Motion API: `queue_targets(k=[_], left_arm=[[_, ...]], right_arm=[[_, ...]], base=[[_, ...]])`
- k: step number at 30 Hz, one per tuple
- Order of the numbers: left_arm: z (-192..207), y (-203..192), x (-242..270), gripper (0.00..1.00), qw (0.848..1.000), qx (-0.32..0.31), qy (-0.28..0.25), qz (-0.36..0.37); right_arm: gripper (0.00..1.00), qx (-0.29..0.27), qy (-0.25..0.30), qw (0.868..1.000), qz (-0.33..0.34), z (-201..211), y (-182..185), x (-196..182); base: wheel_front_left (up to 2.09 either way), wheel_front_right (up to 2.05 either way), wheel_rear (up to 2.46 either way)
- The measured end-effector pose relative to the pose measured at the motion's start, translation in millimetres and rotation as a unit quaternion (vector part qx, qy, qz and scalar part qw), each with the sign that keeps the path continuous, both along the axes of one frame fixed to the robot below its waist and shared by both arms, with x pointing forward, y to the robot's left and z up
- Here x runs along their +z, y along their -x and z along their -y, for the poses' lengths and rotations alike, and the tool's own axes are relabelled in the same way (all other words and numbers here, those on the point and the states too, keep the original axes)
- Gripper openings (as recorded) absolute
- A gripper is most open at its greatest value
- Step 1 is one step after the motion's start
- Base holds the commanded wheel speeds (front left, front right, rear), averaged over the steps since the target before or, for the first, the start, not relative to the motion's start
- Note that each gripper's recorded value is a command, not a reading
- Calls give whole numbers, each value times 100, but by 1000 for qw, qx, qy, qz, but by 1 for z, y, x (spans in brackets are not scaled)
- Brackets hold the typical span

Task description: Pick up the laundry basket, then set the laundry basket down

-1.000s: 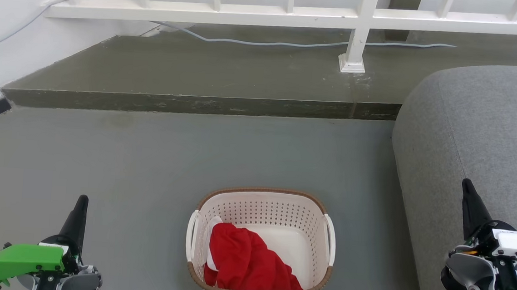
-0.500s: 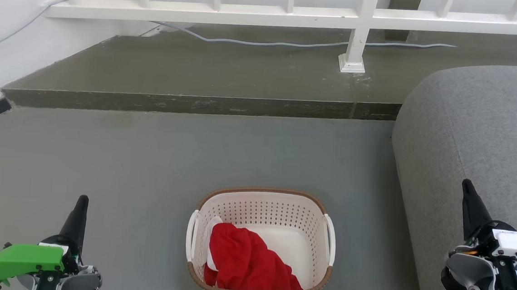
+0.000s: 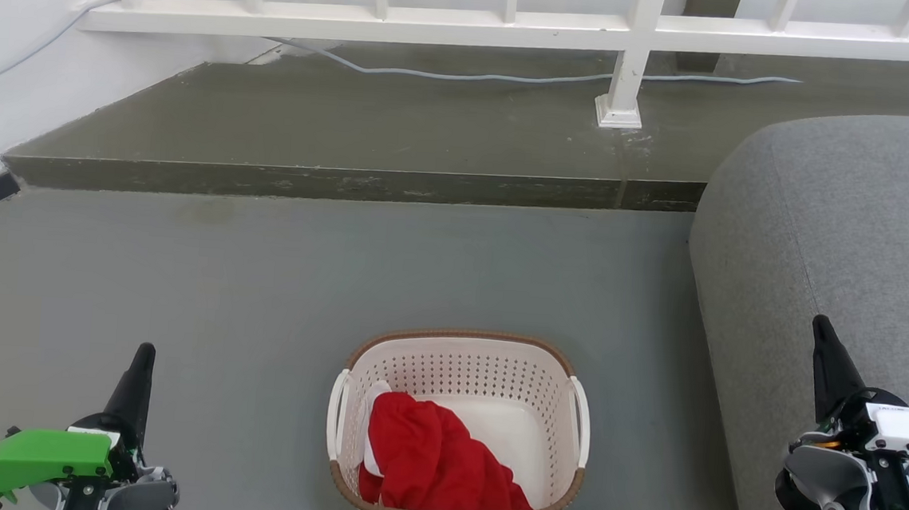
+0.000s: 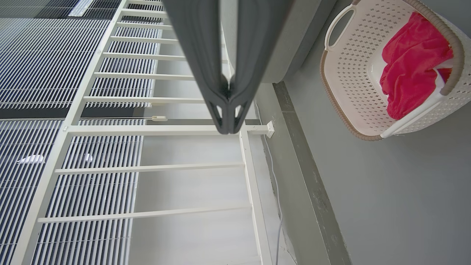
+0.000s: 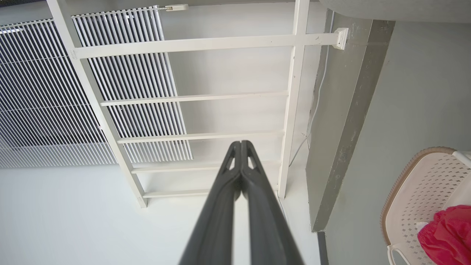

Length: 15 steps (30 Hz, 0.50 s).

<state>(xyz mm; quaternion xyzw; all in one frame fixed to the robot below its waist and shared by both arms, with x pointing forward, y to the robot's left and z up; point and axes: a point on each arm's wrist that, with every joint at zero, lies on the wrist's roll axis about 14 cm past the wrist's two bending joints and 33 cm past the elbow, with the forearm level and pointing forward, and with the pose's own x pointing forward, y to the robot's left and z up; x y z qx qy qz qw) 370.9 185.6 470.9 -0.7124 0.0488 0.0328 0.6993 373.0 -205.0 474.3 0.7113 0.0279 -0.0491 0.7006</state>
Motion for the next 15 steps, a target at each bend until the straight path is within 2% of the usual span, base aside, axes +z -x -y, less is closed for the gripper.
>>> queue_targets(k=[15], left_arm=[[0,0,0,0,1000,0,0,1]], right_arm=[[0,-1,0,1000,1,1,0,0]], base=[[0,0,0]])
